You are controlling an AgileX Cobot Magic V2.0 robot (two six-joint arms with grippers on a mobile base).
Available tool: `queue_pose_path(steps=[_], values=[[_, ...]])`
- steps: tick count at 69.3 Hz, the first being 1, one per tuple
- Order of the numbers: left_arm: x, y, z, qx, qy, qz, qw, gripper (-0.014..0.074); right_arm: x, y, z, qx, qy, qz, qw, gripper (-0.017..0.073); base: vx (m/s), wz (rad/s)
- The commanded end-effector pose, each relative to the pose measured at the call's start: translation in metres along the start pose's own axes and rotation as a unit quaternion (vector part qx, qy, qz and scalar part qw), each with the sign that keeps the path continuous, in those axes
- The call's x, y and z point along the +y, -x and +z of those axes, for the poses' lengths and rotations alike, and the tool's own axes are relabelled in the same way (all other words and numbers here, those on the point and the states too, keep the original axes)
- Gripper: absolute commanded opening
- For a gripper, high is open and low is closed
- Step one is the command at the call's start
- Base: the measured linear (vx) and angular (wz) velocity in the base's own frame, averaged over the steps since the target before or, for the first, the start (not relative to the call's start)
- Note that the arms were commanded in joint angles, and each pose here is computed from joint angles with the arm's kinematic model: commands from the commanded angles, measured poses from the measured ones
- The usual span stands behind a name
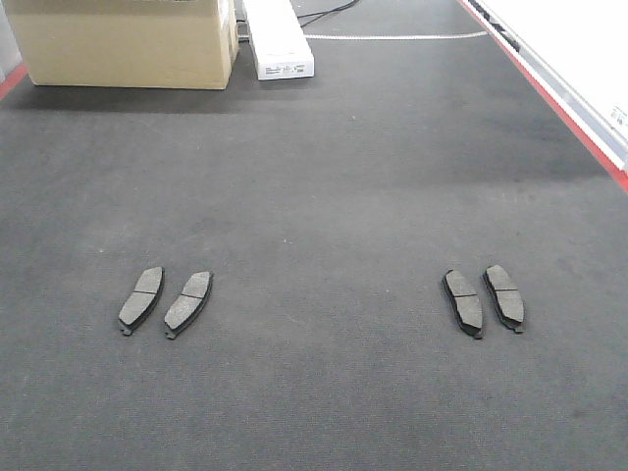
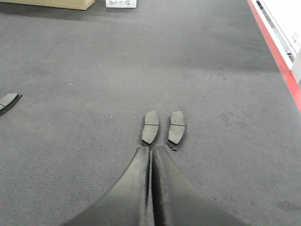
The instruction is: Move and align brake pads A on conveyor
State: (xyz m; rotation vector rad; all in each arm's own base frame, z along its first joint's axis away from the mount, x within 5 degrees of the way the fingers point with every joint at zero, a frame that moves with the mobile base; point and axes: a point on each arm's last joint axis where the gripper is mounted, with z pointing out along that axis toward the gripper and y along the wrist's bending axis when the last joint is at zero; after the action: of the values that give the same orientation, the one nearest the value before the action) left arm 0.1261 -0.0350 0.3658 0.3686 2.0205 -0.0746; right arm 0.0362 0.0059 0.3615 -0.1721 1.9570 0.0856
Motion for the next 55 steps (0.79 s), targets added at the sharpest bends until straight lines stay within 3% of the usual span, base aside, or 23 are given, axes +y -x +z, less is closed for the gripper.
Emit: queue_pose_path(steps=[1, 46, 55], values=[[0.001, 0.013, -0.006, -0.049, 0.002, -0.001, 0.999, -0.0006, -0.001, 0.01, -0.002, -0.029, -0.006, -0.001, 1.0, -0.0011, 0.0, 0.0], [0.001, 0.013, -0.006, -0.048, 0.002, -0.001, 0.999, -0.0006, -0.001, 0.008, -0.002, -0.017, -0.006, -0.001, 1.0, -0.0011, 0.0, 0.0], [0.003, 0.012, -0.021, -0.075, 0.006, -0.002, 0.997, -0.0006, -0.001, 0.008, -0.002, -0.016, -0.006, -0.001, 1.0, -0.0011, 0.0, 0.0]])
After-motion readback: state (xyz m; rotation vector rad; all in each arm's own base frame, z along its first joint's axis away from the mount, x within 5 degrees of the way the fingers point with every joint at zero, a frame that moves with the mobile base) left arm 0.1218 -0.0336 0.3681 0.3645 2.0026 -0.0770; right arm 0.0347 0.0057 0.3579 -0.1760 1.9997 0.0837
